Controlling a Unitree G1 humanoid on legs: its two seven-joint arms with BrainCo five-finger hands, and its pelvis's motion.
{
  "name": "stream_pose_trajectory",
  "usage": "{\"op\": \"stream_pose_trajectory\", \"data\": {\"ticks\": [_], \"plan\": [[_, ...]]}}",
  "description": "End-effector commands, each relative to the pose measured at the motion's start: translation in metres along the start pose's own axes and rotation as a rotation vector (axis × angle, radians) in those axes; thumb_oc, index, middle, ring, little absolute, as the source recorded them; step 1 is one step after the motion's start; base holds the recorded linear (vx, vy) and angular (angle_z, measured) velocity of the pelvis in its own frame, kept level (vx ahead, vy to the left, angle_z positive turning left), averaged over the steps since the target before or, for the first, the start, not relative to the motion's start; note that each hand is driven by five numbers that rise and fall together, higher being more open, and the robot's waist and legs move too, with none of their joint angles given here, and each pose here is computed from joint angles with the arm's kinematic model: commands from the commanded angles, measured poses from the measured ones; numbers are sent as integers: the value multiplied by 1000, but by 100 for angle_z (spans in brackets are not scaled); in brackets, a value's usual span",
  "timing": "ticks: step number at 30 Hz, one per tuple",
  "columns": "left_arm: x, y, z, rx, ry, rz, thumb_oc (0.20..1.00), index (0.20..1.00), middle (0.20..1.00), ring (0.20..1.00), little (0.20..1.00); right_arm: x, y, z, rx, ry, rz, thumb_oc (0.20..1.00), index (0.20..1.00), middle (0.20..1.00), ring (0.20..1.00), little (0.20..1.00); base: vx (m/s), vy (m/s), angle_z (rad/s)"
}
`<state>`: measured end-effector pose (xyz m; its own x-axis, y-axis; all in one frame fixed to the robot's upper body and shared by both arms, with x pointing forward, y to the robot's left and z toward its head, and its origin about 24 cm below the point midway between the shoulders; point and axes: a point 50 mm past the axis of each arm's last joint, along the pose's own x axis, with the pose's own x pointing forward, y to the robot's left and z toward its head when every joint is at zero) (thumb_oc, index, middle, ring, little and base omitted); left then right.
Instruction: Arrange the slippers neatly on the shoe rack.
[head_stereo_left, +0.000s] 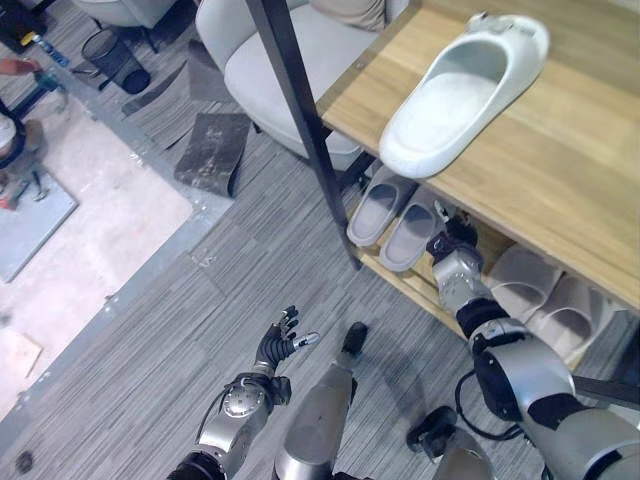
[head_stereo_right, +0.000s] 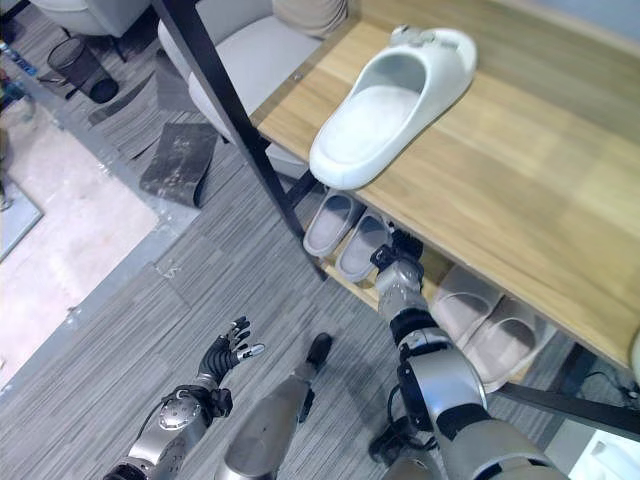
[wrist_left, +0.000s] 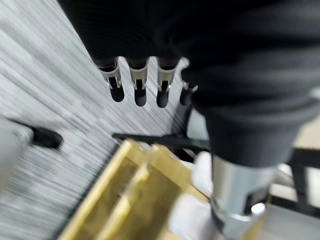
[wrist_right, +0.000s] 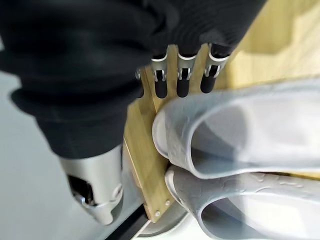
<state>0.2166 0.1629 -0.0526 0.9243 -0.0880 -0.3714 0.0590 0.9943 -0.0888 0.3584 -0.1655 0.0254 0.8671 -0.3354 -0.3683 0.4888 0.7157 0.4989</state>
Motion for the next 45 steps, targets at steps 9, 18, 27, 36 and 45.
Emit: {"op": "stream_pose_trajectory", "data": {"ticks": [9,18,27,36,45], "plan": [[0,11,23,39,-91,1,1000,1000,1000,1000,1000,-32,-69,-34,-357,34,149,1000,1000,1000,1000,1000,12,-5,-29],[-5,-6,30,607,-131,-271,1000,1000,1000,1000,1000,-112,-130,-41,-1284,20,659,1000,1000,1000,1000,1000,47,-21,-29],[12,-78,58,914,-312,-573,1000,1000,1000,1000,1000,-113,-162,-51,-1384,119,574,1000,1000,1000,1000,1000,8,8,-31],[-11,-160,142,956,-752,-851,1000,1000,1000,1000,1000,-106,-183,-51,-1448,168,493,1000,1000,1000,1000,1000,4,2,-8],[-66,-147,249,480,-1179,-792,1000,1000,1000,1000,1000,-100,-180,-48,-1434,137,446,1000,1000,1000,1000,1000,3,-3,1]]}}
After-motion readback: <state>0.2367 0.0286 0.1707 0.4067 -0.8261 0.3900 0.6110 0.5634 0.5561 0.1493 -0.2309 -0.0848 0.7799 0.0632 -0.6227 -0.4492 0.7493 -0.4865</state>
